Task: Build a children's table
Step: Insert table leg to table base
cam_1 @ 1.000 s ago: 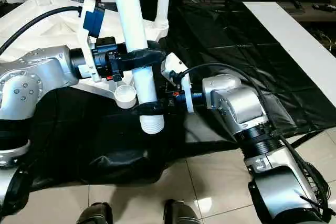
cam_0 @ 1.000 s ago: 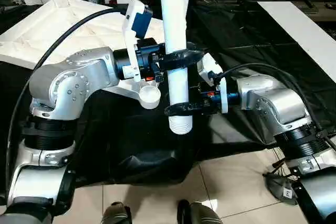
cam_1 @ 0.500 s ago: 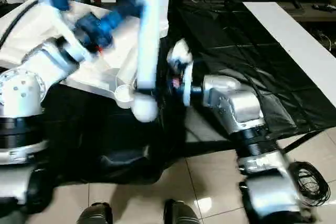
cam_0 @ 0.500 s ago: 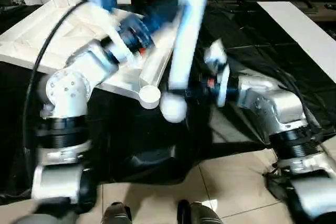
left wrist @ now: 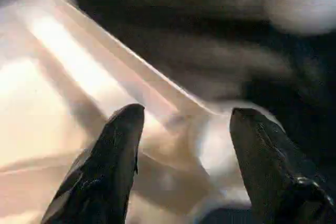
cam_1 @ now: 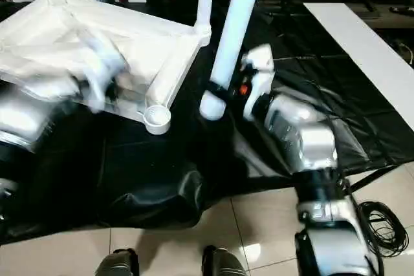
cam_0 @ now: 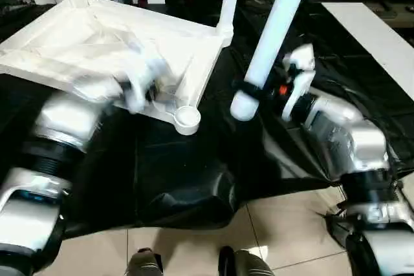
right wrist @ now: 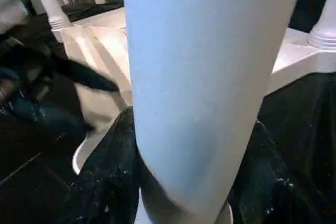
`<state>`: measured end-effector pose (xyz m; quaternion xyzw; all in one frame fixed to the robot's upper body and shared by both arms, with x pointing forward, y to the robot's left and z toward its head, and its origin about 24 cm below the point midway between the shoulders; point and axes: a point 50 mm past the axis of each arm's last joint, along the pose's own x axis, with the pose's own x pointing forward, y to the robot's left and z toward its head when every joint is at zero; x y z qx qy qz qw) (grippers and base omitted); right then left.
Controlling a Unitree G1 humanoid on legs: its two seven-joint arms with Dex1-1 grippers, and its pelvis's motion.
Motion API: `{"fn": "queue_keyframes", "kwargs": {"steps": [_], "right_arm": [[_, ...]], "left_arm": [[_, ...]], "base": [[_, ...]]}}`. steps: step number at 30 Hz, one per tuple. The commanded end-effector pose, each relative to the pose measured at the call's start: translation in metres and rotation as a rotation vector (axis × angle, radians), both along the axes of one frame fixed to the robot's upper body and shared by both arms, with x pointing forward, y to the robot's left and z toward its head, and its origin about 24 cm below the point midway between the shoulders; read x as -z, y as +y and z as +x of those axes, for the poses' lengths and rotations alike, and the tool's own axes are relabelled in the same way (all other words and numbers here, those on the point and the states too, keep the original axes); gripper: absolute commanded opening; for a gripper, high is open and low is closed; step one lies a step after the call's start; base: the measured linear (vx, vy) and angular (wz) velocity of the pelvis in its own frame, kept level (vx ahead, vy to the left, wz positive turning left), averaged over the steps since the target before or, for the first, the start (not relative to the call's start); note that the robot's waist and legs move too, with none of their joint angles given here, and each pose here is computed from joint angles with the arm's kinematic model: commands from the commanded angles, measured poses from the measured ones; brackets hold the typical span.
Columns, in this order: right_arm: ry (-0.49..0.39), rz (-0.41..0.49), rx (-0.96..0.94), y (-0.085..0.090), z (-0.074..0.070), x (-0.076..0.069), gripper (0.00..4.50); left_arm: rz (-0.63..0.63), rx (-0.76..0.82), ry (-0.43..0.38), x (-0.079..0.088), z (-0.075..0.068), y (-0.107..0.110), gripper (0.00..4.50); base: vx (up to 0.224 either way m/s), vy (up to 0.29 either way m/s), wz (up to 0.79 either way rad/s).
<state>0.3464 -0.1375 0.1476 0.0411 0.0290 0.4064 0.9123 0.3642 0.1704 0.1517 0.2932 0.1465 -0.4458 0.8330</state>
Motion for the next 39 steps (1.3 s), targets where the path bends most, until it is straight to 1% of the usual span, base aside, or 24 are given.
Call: {"fn": "queue_keyframes", "kwargs": {"steps": [1,2,3,4,6,7,9,11,12,13,14,16,19,23,24,26,30,32,33,34,35,37,38,39], "right_arm": [[-0.024,-0.007,0.018,-0.009,-0.004,-0.004,1.85],[-0.027,-0.009,0.023,-0.009,-0.005,-0.004,1.85],[-0.029,-0.010,0.028,-0.011,-0.007,-0.003,1.85],[-0.030,-0.013,0.034,-0.013,-0.009,-0.003,1.85],[-0.030,-0.013,0.036,-0.014,-0.012,-0.002,1.85],[-0.030,-0.013,0.035,-0.014,-0.014,-0.001,1.85],[-0.026,-0.011,0.037,-0.015,-0.018,0.000,1.85],[-0.024,-0.011,0.039,-0.015,-0.019,0.001,1.85],[-0.019,-0.009,0.044,-0.016,-0.021,0.002,1.85],[-0.019,-0.009,0.045,-0.016,-0.021,0.003,1.85],[-0.017,-0.007,0.047,-0.016,-0.023,0.004,1.85],[-0.016,-0.004,0.046,-0.016,-0.023,0.004,1.85],[-0.015,-0.005,0.046,-0.016,-0.024,0.004,1.85],[-0.014,-0.009,0.044,-0.016,-0.024,0.004,1.85],[-0.014,-0.010,0.043,-0.016,-0.025,0.004,1.85],[-0.015,-0.013,0.039,-0.016,-0.025,0.004,1.85],[-0.019,-0.021,0.037,-0.015,-0.024,0.003,1.85],[-0.021,-0.024,0.038,-0.016,-0.023,0.003,1.85],[-0.022,-0.026,0.039,-0.016,-0.022,0.002,1.85],[-0.023,-0.027,0.039,-0.016,-0.021,0.002,1.85],[-0.024,-0.028,0.040,-0.016,-0.021,0.002,1.85],[-0.025,-0.028,0.040,-0.016,-0.020,0.001,1.85],[-0.026,-0.028,0.040,-0.016,-0.020,0.001,1.85],[-0.026,-0.028,0.040,-0.016,-0.020,0.001,1.85]], "left_arm": [[0.104,0.065,0.008,-0.003,0.001,0.003,2.96],[0.151,0.084,0.042,0.000,0.001,0.008,2.96],[0.204,0.104,0.074,0.002,0.001,0.013,2.68],[0.288,0.116,0.120,0.006,0.002,0.022,2.61],[0.350,0.120,0.133,0.007,0.004,0.028,2.58],[0.382,0.114,0.135,0.007,0.006,0.031,2.30],[0.422,0.104,0.127,0.005,0.010,0.035,2.19],[0.432,0.102,0.124,0.005,0.011,0.036,2.15],[0.455,0.097,0.114,0.006,0.014,0.036,2.03],[0.456,0.097,0.113,0.006,0.014,0.036,1.86],[0.469,0.089,0.088,0.009,0.018,0.033,1.71],[0.474,0.083,0.084,0.012,0.020,0.031,1.67],[0.488,0.088,0.101,0.018,0.020,0.030,1.38],[0.496,0.107,0.129,0.023,0.019,0.028,1.20],[0.500,0.115,0.136,0.024,0.019,0.028,1.06],[0.509,0.146,0.173,0.026,0.017,0.029,1.01],[0.470,0.233,0.252,0.024,0.011,0.024,0.84],[0.455,0.300,0.313,0.020,0.007,0.020,0.73],[0.444,0.333,0.347,0.018,0.003,0.018,0.55],[0.435,0.356,0.371,0.016,0.001,0.016,0.55],[0.424,0.374,0.385,0.014,-0.001,0.013,0.55],[0.403,0.377,0.387,0.012,-0.003,0.009,0.30],[0.371,0.372,0.391,0.011,-0.005,0.005,0.24],[0.371,0.372,0.391,0.011,-0.005,0.005,0.24]], "base": [[0.000,0.000,0.00],[0.000,0.000,0.00],[0.000,0.000,0.00],[0.000,0.000,0.00],[0.000,0.000,0.00],[0.000,0.000,0.00],[0.000,0.000,0.00],[0.000,0.000,0.00],[0.000,0.000,0.00],[0.000,0.000,0.00],[0.000,0.000,0.00],[0.000,0.000,0.00],[0.000,0.000,0.00],[0.000,0.000,0.00],[0.000,0.000,0.00],[0.000,0.000,0.00],[0.000,0.000,0.00],[0.000,0.000,0.00],[0.000,0.000,0.00],[0.000,0.000,0.00],[0.000,0.000,0.00],[0.000,0.000,0.00],[0.000,0.000,0.00],[0.000,0.000,0.00]]}}
